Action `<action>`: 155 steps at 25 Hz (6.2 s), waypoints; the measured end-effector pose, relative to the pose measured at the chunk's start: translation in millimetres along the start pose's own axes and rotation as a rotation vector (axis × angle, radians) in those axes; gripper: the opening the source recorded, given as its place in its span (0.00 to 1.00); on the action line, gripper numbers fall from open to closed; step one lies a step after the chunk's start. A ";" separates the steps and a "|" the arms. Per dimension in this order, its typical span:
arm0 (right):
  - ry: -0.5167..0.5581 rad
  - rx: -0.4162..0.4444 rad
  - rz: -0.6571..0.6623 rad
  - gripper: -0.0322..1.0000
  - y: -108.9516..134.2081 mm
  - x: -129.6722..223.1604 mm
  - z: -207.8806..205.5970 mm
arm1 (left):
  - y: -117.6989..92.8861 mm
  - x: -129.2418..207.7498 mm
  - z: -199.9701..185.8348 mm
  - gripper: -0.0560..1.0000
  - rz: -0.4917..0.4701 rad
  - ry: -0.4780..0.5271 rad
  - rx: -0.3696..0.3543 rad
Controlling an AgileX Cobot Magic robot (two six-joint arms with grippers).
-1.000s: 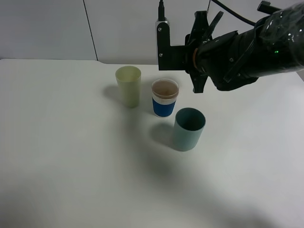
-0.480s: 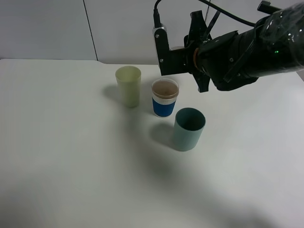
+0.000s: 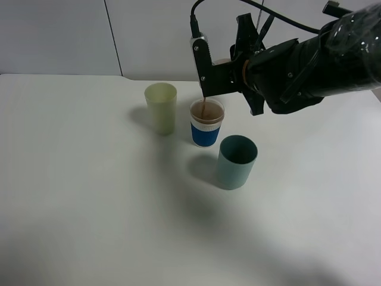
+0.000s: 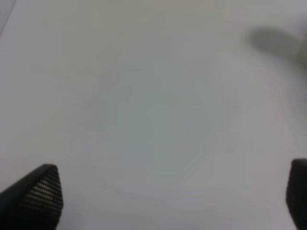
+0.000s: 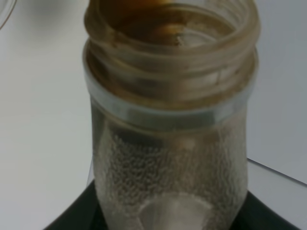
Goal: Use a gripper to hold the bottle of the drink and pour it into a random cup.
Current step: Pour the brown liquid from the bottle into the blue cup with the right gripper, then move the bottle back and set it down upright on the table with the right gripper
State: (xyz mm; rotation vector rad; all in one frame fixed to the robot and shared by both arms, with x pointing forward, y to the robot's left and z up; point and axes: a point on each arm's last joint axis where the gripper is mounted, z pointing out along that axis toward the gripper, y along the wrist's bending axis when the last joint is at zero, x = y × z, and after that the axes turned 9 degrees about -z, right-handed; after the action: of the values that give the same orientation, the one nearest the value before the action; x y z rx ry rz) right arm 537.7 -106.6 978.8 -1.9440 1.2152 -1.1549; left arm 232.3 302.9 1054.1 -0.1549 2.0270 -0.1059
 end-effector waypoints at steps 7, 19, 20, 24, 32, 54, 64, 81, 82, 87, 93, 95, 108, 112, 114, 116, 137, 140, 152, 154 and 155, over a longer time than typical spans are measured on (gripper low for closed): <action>0.001 0.000 -0.006 0.39 0.0 0.1 0.0 | 0.0 0.0 0.0 0.93 0.000 0.000 0.000; 0.003 0.000 -0.042 0.39 0.0 0.3 0.0 | 0.0 0.0 0.0 0.93 0.000 0.000 0.000; 0.003 0.000 -0.046 0.39 0.0 0.3 0.0 | 0.0 0.0 0.0 0.93 0.000 0.000 0.000; 0.003 0.000 -0.067 0.39 0.0 0.3 0.0 | 0.0 0.0 0.0 0.93 0.000 0.000 0.000; 0.003 0.000 -0.093 0.39 0.0 0.3 0.0 | 0.0 0.0 0.0 0.93 0.000 0.000 0.000; 0.003 0.000 -0.178 0.39 0.0 0.3 0.0 | 0.0 0.0 0.0 0.93 0.000 0.000 0.000; 0.003 0.001 -0.191 0.39 -0.1 0.3 0.0 | 0.0 0.0 0.0 0.93 0.000 0.000 0.000; -0.003 0.009 -0.324 0.39 -1.3 -3.3 -2.0 | 0.0 0.0 0.0 0.93 0.000 0.000 0.000; -0.004 0.009 -0.332 0.39 -1.3 -3.4 -2.0 | 0.0 0.0 0.0 0.93 0.000 0.000 0.000; -0.007 0.011 -0.361 0.39 -1.5 -4.5 -2.6 | 0.0 0.0 0.0 0.93 0.000 0.000 0.000; 0.000 0.011 -0.393 0.39 -1.7 -4.3 -2.9 | 0.0 0.0 0.0 0.93 0.000 0.000 0.000; 0.006 0.011 -0.410 0.39 -1.7 -3.8 -2.9 | 0.0 0.0 0.0 0.93 0.000 0.000 0.000; -0.011 0.012 -0.431 0.39 -1.5 -5.3 -2.9 | 0.0 0.0 0.0 0.93 0.000 0.000 0.000; -0.032 0.012 -0.288 0.39 -1.3 -7.1 -3.0 | 0.0 0.0 0.0 0.93 0.000 0.000 0.000; -0.041 0.009 -0.154 0.39 -1.2 -7.9 -3.0 | 0.0 0.0 0.0 0.93 0.000 0.000 0.000; -0.043 0.005 0.020 0.39 -1.2 -8.1 -3.0 | 0.0 0.0 0.0 0.93 0.000 0.000 0.000; 0.112 -0.037 1.370 0.39 -15.2 50.6 -31.4 | 0.0 0.0 0.0 0.93 0.000 0.000 0.000; 0.077 -0.113 1.424 0.39 -16.8 67.3 -39.3 | 0.0 0.0 0.0 0.93 0.000 0.000 0.000; -0.252 -0.177 1.398 0.39 -14.7 97.8 -46.6 | 0.0 0.0 0.0 0.93 0.000 0.000 0.000; -0.253 -0.146 1.463 0.39 -4.8 104.6 -42.3 | 0.0 0.0 0.0 0.93 0.000 0.000 0.000; -0.263 -0.122 1.486 0.39 -1.5 106.6 -40.9 | 0.0 0.0 0.0 0.93 0.000 0.000 0.000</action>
State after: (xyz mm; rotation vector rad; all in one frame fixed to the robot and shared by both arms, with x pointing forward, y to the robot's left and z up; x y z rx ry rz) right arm 525.1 -203.2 1038.5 -0.6958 1.9494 -0.0264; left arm 232.3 302.9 1054.1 -0.1549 2.0270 -0.1059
